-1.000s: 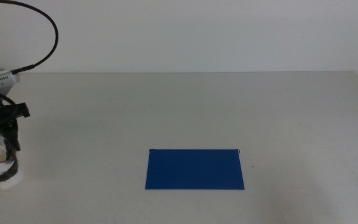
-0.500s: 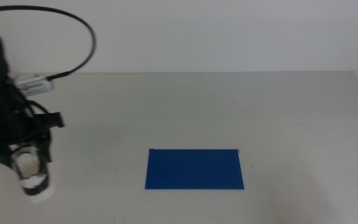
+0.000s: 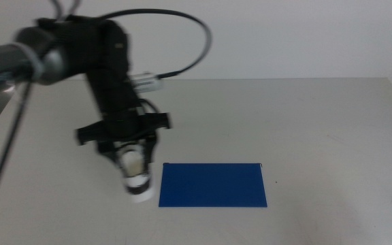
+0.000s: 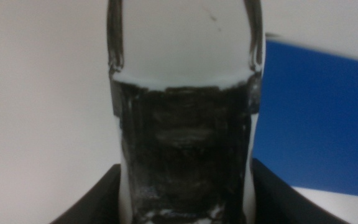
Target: Use one arm to grab the shoe from the table and place it on the mat.
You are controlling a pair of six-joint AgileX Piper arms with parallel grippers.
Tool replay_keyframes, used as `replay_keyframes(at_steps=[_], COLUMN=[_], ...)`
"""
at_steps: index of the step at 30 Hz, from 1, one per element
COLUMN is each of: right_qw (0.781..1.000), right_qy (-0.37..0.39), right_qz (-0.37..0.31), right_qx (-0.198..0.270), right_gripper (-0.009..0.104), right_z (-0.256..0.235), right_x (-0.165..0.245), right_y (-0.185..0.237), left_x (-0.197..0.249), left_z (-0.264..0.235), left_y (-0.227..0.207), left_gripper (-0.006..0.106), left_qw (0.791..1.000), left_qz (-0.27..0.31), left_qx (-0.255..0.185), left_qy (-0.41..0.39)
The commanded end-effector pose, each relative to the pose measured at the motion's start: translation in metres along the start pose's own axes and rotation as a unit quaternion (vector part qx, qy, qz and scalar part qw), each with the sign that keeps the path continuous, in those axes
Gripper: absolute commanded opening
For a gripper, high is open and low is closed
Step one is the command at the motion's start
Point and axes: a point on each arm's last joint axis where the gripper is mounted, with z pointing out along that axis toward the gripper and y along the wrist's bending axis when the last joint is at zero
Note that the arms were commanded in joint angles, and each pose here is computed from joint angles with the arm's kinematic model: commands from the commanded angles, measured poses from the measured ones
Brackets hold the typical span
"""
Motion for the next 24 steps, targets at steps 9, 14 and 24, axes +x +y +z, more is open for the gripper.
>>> replay_keyframes(at_steps=[9,14,24], right_qw=[0.998,0.998,0.998], right_qy=[-0.055,-0.055,-0.055], right_qz=[-0.01,-0.01,-0.01], right_qx=[0.006,0.006,0.006], right_gripper=[0.066,0.066,0.066], right_z=[-0.003,-0.003,-0.003], right_x=[-0.011,-0.011,-0.011], right_y=[-0.001,-0.001,-0.001], left_x=[0.017,0.027,0.027], left_z=[-0.013,-0.008,-0.01], left_y=[-0.102,-0.126,-0.128], left_gripper=[0.015,0.015,0.015], left_qw=[0.997,0.997,0.998], left_qz=[0.049,0.05,0.031], left_qx=[0.054,0.061,0.06], left_qy=[0.006,0.007,-0.003])
